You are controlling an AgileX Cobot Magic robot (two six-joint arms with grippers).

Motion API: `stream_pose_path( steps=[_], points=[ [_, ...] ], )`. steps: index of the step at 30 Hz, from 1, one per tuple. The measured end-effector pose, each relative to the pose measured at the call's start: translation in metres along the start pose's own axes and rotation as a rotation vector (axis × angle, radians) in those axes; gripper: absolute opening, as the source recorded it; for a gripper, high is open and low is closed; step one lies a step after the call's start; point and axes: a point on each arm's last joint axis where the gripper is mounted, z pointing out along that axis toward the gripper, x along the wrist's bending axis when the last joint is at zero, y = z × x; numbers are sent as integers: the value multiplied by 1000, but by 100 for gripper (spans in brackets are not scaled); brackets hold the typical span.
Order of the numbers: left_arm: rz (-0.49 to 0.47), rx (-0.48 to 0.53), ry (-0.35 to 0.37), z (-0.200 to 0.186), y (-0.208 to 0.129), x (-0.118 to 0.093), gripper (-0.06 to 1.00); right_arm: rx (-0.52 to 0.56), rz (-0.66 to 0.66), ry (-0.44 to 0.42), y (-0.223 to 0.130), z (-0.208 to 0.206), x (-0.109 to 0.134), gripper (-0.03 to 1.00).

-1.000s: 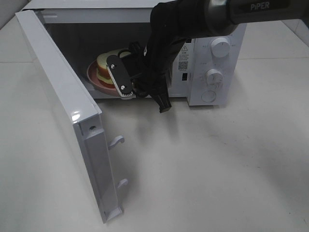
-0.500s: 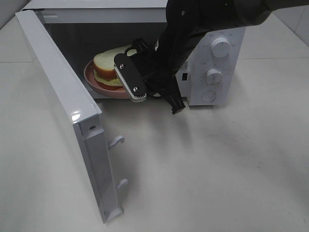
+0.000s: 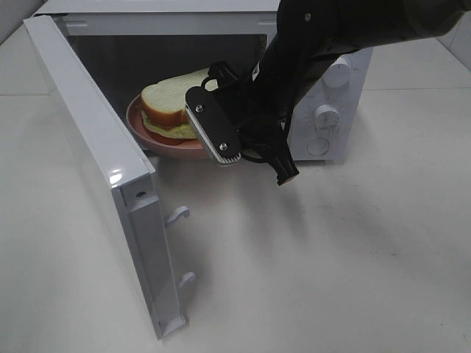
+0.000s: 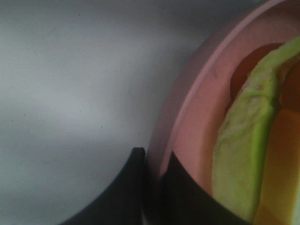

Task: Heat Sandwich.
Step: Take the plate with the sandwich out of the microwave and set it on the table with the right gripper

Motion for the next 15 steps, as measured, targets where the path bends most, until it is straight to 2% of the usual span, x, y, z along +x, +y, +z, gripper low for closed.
stream_pose_path(
  steps=[7,15],
  points=[
    [0,0,0,0,0,0,99,-1,8,-28,1,-15,12,7],
    [0,0,0,0,0,0,99,1,13,-18,1,-24,33,7]
  ],
)
